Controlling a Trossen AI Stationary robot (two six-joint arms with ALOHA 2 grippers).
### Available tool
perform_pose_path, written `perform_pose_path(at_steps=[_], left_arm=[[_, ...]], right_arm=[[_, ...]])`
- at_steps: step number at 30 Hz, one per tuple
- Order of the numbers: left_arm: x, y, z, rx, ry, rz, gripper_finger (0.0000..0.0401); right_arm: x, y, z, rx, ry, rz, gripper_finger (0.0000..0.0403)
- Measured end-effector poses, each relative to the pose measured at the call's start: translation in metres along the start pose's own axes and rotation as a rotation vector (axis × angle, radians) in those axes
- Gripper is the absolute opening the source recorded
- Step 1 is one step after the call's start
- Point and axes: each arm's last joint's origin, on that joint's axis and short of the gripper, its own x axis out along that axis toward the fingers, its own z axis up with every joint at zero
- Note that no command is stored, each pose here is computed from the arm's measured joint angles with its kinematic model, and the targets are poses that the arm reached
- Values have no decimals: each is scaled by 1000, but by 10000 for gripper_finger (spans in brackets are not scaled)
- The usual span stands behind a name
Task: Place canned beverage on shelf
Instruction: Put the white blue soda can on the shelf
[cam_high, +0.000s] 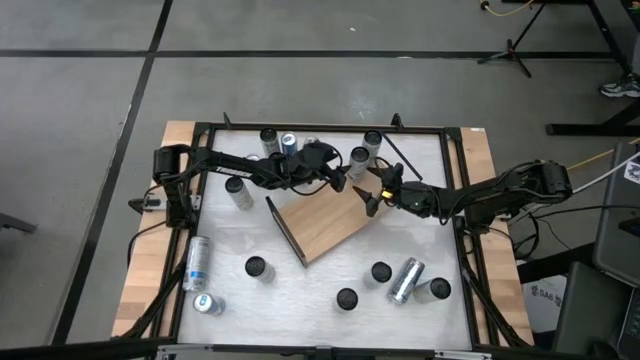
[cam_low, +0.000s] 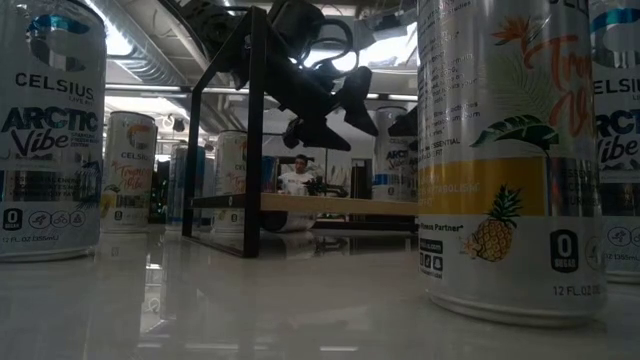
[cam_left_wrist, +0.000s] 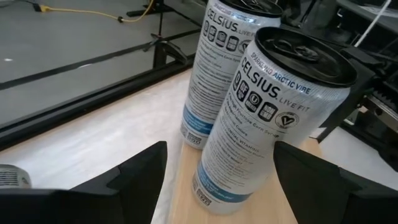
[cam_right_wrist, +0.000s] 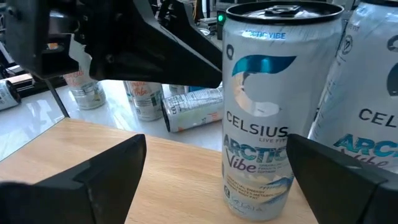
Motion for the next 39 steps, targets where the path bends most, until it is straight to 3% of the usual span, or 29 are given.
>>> perform_pose_path(at_steps=[20, 28, 39], left_arm=[[0, 3, -4, 22, 32, 46, 288], [0, 3, -4, 23, 36, 46, 288], [0, 3, -5, 24, 37, 46, 288]], right_arm=[[5, -2, 0, 47, -21, 2, 376], [12, -2, -14, 16, 36, -27, 376], [28, 7, -12, -30, 45, -57, 376]])
